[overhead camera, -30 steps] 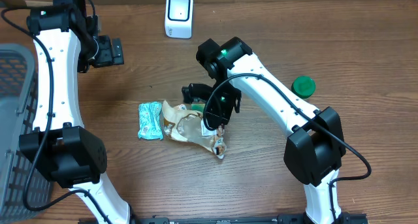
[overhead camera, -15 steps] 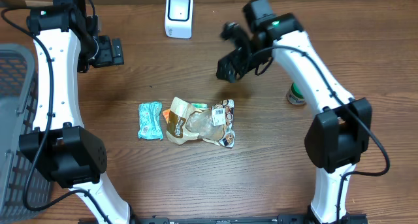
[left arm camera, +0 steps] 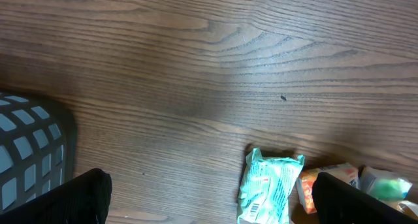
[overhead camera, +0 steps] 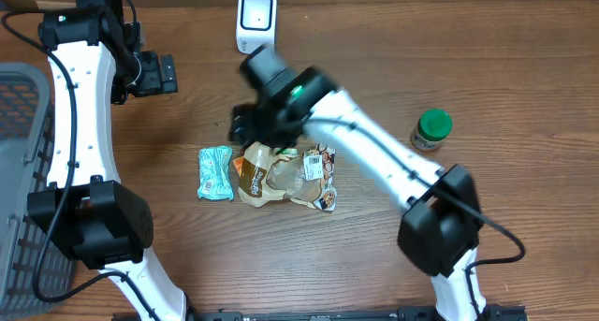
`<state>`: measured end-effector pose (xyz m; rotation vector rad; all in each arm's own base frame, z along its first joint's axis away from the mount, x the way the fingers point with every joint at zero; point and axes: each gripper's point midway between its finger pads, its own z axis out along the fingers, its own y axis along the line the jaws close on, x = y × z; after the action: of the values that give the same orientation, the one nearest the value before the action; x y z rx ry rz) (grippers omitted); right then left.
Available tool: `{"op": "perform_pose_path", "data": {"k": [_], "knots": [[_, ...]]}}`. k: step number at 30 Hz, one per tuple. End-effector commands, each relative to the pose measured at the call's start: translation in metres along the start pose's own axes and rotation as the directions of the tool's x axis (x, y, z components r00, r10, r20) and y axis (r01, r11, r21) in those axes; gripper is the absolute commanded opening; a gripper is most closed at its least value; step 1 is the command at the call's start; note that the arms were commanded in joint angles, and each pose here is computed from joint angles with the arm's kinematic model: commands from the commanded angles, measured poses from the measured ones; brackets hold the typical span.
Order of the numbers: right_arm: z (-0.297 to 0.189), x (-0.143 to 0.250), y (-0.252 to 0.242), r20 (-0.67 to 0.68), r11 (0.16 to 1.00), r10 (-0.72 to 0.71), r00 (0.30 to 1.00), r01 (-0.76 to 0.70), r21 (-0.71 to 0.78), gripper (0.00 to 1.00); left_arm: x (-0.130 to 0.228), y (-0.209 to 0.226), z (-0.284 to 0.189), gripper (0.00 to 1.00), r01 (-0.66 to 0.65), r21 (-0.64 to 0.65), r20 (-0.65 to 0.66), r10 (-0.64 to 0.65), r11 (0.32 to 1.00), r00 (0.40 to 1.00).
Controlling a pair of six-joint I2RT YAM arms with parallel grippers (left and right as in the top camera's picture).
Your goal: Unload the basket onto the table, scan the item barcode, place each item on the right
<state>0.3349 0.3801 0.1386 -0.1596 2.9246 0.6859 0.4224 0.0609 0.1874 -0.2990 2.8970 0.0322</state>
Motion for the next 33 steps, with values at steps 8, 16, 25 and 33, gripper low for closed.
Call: {"op": "perform_pose_path", "data": {"k": [8,16,25,33], "knots": [[0.023,0.103,-0.047,-0.205,0.946,0.114,0.972,-0.043,0.320,0.70,0.000,-0.002,-0.011,1.00,-0.027,0.008,0.025,0.026,1.000,0.999],[0.025,0.130,-0.139,-0.263,0.830,0.236,0.935,-0.053,0.556,0.65,0.000,-0.002,-0.011,1.00,-0.027,0.008,0.025,0.026,1.000,0.999],[-0.030,0.077,-0.161,-0.151,0.867,0.150,0.977,-0.056,0.495,0.61,0.000,-0.002,-0.011,1.00,-0.027,0.008,0.025,0.026,1.000,0.999],[-0.045,0.061,-0.156,-0.133,0.952,0.300,0.944,-0.288,0.107,0.61,0.000,-0.002,-0.011,1.00,-0.027,0.008,0.025,0.026,1.000,0.999]]}}
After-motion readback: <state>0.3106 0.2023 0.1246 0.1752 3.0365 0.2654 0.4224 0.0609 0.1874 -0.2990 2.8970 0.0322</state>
